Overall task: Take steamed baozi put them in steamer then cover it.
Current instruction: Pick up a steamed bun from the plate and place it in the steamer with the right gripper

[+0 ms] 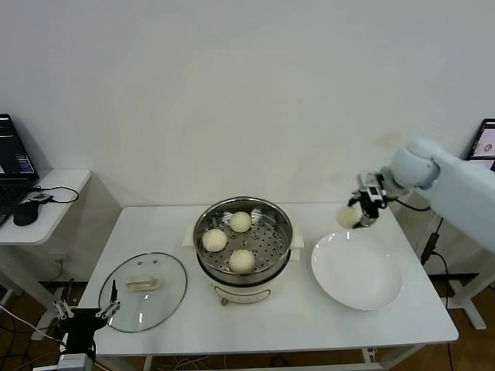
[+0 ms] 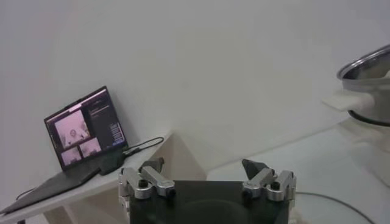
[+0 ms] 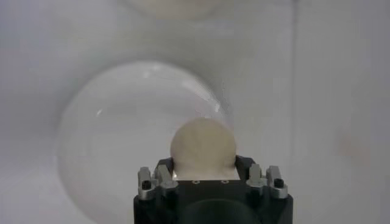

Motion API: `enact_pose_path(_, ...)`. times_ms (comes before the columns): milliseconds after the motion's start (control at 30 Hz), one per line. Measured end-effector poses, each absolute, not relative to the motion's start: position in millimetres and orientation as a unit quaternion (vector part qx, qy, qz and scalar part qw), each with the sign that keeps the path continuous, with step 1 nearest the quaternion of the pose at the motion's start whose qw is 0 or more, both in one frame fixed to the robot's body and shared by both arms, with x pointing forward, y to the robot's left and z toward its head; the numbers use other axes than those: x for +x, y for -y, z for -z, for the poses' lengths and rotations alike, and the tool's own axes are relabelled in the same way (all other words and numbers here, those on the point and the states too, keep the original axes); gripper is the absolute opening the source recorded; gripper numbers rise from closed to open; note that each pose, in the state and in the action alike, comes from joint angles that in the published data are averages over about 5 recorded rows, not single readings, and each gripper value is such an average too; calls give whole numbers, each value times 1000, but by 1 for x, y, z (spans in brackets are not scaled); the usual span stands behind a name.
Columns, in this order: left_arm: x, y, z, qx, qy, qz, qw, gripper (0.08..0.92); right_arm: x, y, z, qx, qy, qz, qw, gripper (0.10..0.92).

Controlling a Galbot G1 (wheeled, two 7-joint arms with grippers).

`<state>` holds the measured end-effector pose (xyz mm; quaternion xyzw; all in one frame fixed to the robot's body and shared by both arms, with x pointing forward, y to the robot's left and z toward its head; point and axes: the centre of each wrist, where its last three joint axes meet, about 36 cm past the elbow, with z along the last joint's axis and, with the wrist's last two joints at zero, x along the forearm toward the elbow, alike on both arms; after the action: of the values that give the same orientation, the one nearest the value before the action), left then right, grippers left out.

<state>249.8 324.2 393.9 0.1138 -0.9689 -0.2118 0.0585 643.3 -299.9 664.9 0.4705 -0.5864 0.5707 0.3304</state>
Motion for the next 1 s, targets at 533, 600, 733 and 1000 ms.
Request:
enact_pose_path(533,252,-326,-396,121,969,207,55,823,645,136,-666,511,604,-531,304,636)
enact_pose_path(600,252,-326,-396,122,969,207,55,823,644,122,-656,512,603,-528,310,636)
enact_pose_path(733,252,-327,-397,124,969,206,55,823,644,102,-634,512,600,-521,326,636)
enact_pose_path(1000,252,-329,-396,126,969,206,56,823,642,88,-602,505,592,-521,351,639)
